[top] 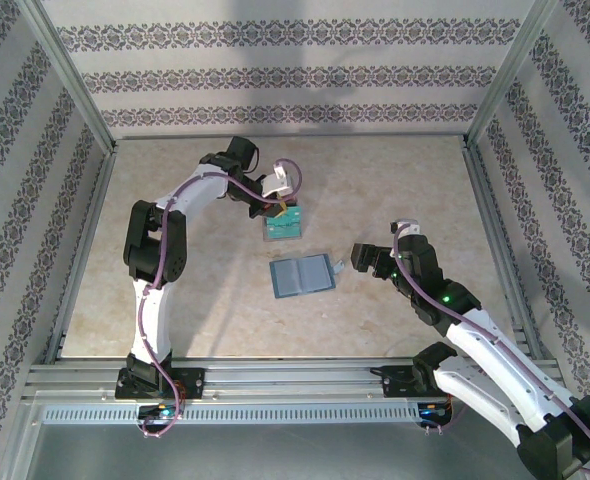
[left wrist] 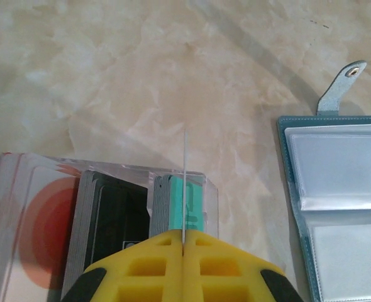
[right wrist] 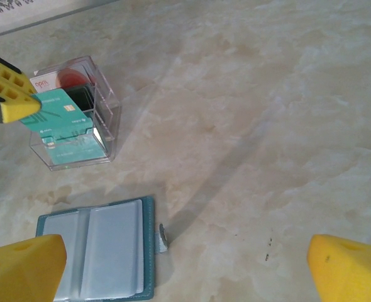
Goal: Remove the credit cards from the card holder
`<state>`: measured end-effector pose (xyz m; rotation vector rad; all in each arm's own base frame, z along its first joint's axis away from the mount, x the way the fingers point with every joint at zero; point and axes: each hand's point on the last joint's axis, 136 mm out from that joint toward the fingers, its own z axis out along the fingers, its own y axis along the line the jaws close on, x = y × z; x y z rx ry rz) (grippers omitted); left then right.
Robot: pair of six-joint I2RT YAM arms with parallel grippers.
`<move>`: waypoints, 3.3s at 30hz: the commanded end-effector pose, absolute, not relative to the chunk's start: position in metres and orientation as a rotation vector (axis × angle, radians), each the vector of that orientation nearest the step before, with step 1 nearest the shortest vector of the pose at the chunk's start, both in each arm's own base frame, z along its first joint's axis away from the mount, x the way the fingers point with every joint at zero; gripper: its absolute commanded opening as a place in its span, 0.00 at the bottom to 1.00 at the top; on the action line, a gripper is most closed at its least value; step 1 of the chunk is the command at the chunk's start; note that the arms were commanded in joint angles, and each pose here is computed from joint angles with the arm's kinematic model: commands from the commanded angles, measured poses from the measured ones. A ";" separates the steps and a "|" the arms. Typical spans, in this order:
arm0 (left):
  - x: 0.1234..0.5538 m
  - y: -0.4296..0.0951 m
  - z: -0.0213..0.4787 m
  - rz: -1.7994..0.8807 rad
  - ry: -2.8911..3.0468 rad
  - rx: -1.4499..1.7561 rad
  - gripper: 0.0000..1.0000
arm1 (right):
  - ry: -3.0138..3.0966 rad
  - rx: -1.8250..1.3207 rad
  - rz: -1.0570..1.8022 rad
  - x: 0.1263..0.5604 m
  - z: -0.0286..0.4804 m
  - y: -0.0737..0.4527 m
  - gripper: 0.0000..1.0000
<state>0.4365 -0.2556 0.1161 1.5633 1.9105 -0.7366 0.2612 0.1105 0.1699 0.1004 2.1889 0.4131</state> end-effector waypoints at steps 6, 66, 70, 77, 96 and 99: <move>0.428 -0.246 0.095 -0.765 1.966 1.614 0.00 | 2.169 0.117 0.424 0.263 0.179 0.109 0.98; 0.359 -0.063 0.177 0.142 1.972 0.266 0.99 | 2.017 0.116 0.184 0.292 0.182 0.075 0.98; 0.352 -0.029 0.170 0.166 1.938 0.078 0.99 | 2.010 0.076 0.139 0.302 0.178 0.072 0.98; 0.351 0.008 0.149 0.189 1.929 -0.076 0.99 | 1.976 0.110 -0.027 0.315 0.178 0.046 0.98; 0.379 0.001 0.121 0.131 1.811 -0.005 0.99 | 1.778 0.215 -0.182 0.311 0.171 -0.023 0.98; 0.383 -0.002 0.108 0.122 1.826 0.014 0.99 | 1.758 0.230 -0.162 0.313 0.168 -0.026 0.98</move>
